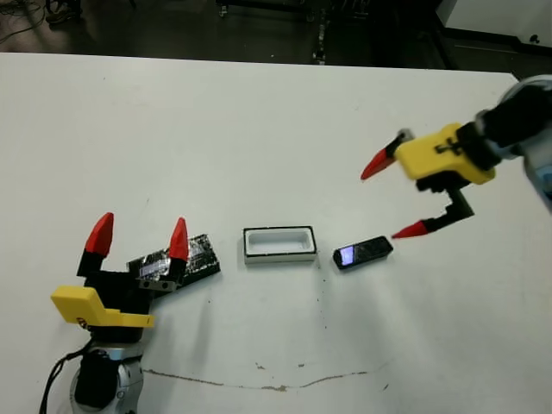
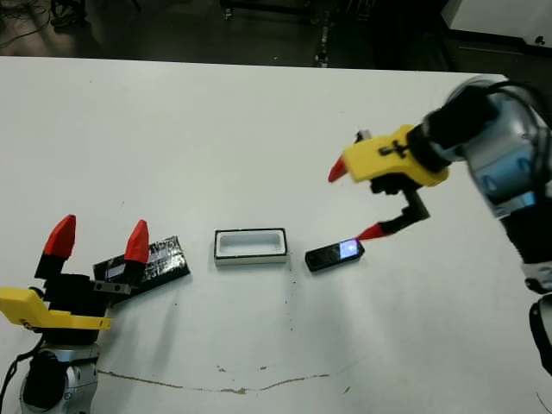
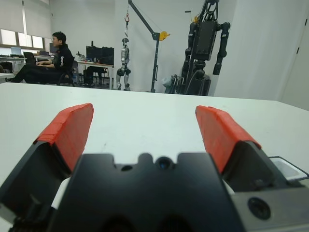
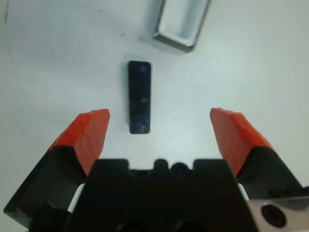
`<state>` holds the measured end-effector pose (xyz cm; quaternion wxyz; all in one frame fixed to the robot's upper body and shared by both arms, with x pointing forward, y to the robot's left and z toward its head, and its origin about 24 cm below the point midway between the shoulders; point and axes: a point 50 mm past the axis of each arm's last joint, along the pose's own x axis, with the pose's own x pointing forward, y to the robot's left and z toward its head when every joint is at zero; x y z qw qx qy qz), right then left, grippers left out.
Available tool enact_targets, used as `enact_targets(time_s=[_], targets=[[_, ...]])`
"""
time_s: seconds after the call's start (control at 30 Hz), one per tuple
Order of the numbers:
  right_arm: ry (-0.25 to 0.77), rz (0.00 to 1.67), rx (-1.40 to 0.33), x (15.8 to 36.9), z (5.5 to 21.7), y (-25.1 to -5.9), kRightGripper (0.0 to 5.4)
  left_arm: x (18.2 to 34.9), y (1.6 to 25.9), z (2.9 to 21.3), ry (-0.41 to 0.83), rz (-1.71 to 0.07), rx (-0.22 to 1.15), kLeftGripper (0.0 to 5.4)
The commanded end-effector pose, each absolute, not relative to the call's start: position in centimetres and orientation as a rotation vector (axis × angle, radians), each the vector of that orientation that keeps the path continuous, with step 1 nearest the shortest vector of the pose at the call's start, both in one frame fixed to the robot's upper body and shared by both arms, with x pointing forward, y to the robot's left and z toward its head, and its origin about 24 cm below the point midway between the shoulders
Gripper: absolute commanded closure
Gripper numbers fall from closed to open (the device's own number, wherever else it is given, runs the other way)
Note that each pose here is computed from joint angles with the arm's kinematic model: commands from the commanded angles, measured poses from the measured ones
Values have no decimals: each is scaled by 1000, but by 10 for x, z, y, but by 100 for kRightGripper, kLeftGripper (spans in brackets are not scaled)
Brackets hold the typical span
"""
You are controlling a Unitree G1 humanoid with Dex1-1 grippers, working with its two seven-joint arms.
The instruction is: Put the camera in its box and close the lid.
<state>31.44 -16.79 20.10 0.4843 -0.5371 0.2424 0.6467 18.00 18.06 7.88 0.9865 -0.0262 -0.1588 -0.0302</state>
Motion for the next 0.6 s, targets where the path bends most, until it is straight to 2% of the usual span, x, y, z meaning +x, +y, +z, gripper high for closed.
enact_targets(time_s=[0.03, 0.2, 0.37, 0.6], targets=[[659, 1575, -1294, 317, 199, -170, 0, 181, 181, 77, -302, -67, -56, 2], [731, 1600, -1313, 320, 185, -165, 0, 180, 180, 77, -306, -60, -50, 2], [760, 1627, -1326, 322, 173, -159, 0, 179, 179, 76, -304, -59, -54, 2], [806, 1624, -1196, 326, 156, -161, 0, 179, 180, 75, -303, -51, -46, 2]])
